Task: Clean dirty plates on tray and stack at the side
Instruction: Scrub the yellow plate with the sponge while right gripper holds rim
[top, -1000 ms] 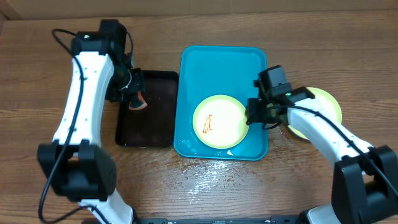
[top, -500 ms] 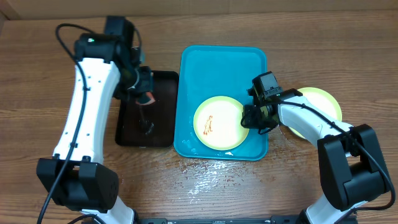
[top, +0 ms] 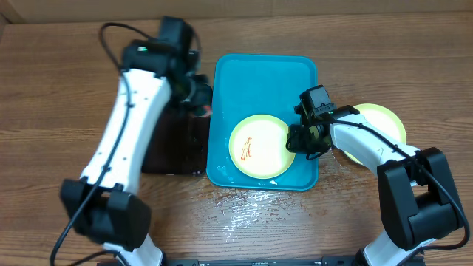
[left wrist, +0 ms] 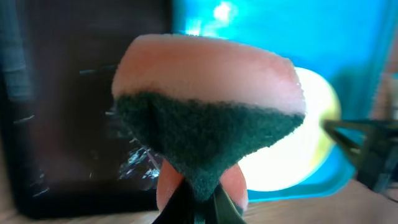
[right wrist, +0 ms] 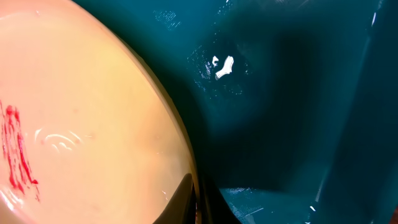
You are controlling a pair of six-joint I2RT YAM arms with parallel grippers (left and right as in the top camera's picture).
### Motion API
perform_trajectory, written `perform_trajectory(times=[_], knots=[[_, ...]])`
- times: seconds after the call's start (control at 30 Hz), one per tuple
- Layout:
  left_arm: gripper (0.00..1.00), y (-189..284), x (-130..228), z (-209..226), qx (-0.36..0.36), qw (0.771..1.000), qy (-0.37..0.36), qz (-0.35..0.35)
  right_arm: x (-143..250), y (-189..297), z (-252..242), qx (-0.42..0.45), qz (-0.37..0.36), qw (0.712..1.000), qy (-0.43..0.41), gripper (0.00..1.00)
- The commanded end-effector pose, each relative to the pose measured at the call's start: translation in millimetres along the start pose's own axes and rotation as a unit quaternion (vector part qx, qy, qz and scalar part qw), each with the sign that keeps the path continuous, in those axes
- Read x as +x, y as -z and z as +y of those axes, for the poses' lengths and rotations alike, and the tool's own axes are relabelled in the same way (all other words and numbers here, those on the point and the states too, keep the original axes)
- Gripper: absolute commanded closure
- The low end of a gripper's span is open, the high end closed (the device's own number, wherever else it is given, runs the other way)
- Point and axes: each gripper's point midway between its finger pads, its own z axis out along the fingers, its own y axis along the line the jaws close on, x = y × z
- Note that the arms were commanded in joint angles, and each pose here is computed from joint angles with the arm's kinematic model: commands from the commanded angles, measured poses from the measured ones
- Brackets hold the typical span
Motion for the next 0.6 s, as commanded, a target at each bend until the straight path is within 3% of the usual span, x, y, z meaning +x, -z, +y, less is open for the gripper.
perform_trajectory(times=[0.0,0.27,0.43,0.57], knots=[[0.96,-39,12,-54,0.050,0.997,-0.003,0.052,3,-3,-2,0.005,0.005,1.000,-0.002,0.96],[0.96,-136,57,-126,0.101,0.980,-0.025,0.170,4,-3,-2,0.005,0.006,1.000,-0.002,0.96],[0.96,-164,71,-116,0.061,0.978,-0.013,0.199,4,-3,-2,0.005,0.006,1.000,-0.002,0.96],[0.96,-169,61,-74,-0.048,0.985,-0.011,0.167,3,-3,-2,0.005,0.006,1.000,-0.002,0.96]])
